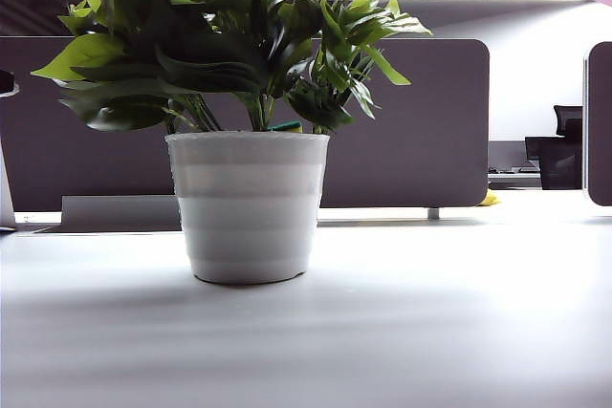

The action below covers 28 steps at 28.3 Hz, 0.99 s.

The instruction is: Pick up the watering can from the table, water the potted plant, and put the can back.

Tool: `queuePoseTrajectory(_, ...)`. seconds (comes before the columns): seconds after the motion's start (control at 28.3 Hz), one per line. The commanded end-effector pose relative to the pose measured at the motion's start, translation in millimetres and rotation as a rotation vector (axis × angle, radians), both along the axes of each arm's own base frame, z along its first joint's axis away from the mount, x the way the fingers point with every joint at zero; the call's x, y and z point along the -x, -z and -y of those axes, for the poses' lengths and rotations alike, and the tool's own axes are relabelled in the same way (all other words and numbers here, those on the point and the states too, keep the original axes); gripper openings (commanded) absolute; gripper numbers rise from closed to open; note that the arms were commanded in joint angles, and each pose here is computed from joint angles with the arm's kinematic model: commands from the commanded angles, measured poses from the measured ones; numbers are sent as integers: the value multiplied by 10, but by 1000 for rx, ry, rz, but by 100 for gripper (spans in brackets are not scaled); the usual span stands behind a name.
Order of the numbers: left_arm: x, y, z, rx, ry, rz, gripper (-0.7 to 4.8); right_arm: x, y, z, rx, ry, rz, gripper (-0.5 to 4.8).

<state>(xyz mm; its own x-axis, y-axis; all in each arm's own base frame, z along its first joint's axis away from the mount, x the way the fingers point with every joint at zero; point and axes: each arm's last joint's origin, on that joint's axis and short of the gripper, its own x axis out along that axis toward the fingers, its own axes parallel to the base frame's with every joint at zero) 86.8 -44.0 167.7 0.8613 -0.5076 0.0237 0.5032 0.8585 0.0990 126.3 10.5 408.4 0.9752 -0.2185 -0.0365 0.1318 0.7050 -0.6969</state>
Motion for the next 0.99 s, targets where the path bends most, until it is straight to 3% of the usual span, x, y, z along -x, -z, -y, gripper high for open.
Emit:
queuePoseTrajectory(0.04,0,-14,-2,5,-1,11,-5,60,-192,9,-24,-1,148,-8)
queuePoseTrajectory(0.99,0,-14,-2,5,-1,11,-5,-35,-327,-9,56,-1,170,-8)
